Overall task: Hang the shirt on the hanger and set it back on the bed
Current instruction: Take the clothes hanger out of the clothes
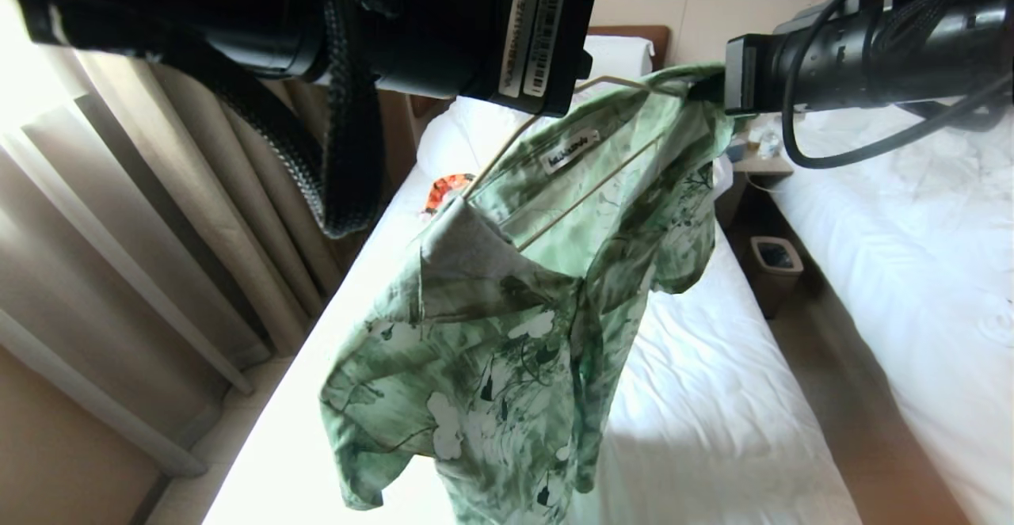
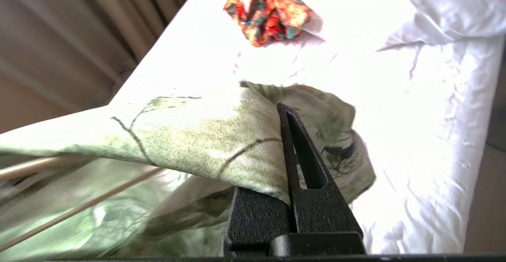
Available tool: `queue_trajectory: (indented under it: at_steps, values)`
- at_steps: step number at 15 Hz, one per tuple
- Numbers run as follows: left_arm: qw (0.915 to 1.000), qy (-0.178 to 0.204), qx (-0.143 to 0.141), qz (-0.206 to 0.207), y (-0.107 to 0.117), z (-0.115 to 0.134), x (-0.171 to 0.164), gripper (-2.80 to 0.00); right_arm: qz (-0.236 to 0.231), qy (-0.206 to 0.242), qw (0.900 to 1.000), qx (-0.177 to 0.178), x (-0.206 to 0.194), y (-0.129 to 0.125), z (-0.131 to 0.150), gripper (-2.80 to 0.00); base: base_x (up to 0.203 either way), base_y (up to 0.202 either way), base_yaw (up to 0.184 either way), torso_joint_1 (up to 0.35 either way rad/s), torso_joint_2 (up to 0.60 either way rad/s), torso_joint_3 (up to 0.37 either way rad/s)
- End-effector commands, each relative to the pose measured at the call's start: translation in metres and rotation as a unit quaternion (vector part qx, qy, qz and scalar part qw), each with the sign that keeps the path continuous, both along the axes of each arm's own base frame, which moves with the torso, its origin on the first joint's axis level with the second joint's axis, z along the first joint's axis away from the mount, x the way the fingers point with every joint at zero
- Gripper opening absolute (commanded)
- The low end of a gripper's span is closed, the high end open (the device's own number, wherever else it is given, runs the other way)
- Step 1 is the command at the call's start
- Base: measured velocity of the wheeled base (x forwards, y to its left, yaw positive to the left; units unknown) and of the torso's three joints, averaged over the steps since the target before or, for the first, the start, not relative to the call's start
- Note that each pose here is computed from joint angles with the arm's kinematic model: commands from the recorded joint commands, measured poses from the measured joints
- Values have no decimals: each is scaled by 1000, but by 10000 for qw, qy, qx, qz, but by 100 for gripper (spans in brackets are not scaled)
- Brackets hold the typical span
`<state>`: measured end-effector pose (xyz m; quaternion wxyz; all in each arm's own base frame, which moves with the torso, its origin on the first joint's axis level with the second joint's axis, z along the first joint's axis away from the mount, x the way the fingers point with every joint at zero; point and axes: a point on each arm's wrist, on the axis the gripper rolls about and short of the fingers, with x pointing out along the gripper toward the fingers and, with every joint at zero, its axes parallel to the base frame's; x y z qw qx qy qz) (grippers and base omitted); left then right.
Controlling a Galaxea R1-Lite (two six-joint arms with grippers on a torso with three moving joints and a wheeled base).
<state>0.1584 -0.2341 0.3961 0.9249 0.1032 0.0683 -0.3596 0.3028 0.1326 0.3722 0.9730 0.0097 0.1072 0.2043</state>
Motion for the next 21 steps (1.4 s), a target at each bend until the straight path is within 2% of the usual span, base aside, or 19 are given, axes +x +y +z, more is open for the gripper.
queue_trajectory:
  at_steps: [1, 5, 9, 11, 14, 18, 19, 21]
  values:
    - [10000, -25, -26, 19, -1, 0, 1, -280, -260, 248, 9993, -75, 23, -9, -16, -280, 0, 0, 0, 0, 0, 0]
    - [9999, -65, -86, 29, 4, 4, -2, -280, -533, 532, 9970, -153, 48, -20, -37, -280, 0, 0, 0, 0, 0, 0]
    - [9999, -86, -133, 56, 8, 7, -3, -280, -697, 704, 9951, 5, 56, -26, -44, -280, 0, 0, 0, 0, 0, 0]
    - [9997, -125, -201, 81, 7, 8, -1, -280, -705, 983, 9927, 14, 54, -25, -53, -280, 0, 0, 0, 0, 0, 0]
    - [9992, -217, -318, 146, 4, 9, 3, -280, -444, 1249, 9911, -117, 47, -5, -67, -280, 0, 0, 0, 0, 0, 0]
    - [9990, -214, -283, 270, 0, 5, 9, -280, 43, 1328, 9910, -179, 28, 29, -69, -280, 0, 0, 0, 0, 0, 0]
    - [9988, -235, -303, 295, -2, 4, 13, -280, 107, 1379, 9902, -214, 27, 34, -73, -280, 0, 0, 0, 0, 0, 0]
    - [9980, -303, -393, 391, -8, 1, 24, -280, -56, 1479, 9887, -247, 32, 40, -83, -280, 0, 0, 0, 0, 0, 0]
